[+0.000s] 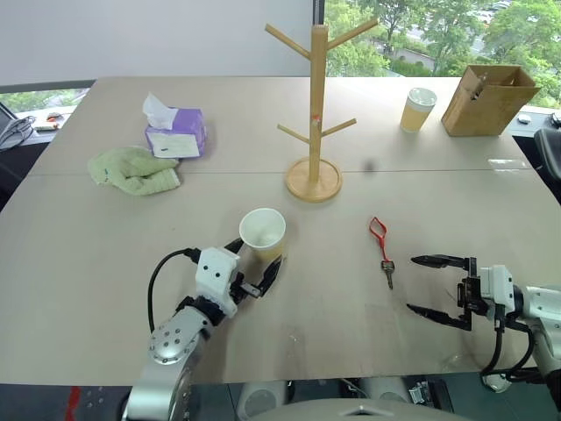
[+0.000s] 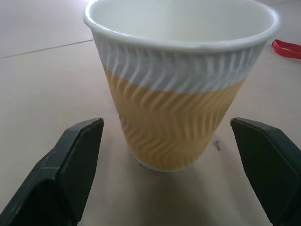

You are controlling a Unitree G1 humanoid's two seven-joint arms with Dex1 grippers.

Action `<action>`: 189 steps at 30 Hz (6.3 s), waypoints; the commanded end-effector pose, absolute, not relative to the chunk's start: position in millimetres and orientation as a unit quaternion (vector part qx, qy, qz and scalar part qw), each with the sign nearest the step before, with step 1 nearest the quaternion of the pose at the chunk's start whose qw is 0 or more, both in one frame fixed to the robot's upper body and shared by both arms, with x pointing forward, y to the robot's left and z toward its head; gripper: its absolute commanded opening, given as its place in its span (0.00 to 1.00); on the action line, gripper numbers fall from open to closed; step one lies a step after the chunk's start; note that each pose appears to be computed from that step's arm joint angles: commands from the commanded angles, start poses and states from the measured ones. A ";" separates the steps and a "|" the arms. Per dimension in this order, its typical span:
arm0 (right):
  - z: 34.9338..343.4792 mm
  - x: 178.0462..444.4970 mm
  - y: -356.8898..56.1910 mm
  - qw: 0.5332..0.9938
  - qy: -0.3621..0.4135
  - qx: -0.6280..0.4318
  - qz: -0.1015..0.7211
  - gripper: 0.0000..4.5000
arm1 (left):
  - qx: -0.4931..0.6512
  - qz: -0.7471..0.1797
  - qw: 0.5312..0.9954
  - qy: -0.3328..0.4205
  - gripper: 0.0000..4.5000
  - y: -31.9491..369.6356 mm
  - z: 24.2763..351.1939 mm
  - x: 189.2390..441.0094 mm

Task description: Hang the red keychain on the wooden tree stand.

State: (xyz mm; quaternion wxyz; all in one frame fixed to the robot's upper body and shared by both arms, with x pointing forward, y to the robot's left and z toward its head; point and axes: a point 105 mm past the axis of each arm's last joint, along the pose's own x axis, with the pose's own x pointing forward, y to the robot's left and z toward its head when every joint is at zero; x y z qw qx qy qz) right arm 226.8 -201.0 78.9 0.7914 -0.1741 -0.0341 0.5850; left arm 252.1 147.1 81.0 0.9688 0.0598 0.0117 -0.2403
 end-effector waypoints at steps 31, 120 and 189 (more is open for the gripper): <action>87.9 228.0 -196.6 0.793 -0.062 -0.192 0.576 1.00 | 0.014 -0.008 0.991 -0.136 0.42 201.6 147.6 295.1; 160.9 283.0 -170.8 0.919 -0.022 -0.045 0.392 1.00 | -0.001 -0.378 0.923 -0.065 0.99 177.3 157.2 255.5; 98.8 282.8 -106.5 0.922 0.284 -0.106 0.242 0.01 | 0.094 -0.490 0.863 -0.084 1.00 156.1 99.0 229.2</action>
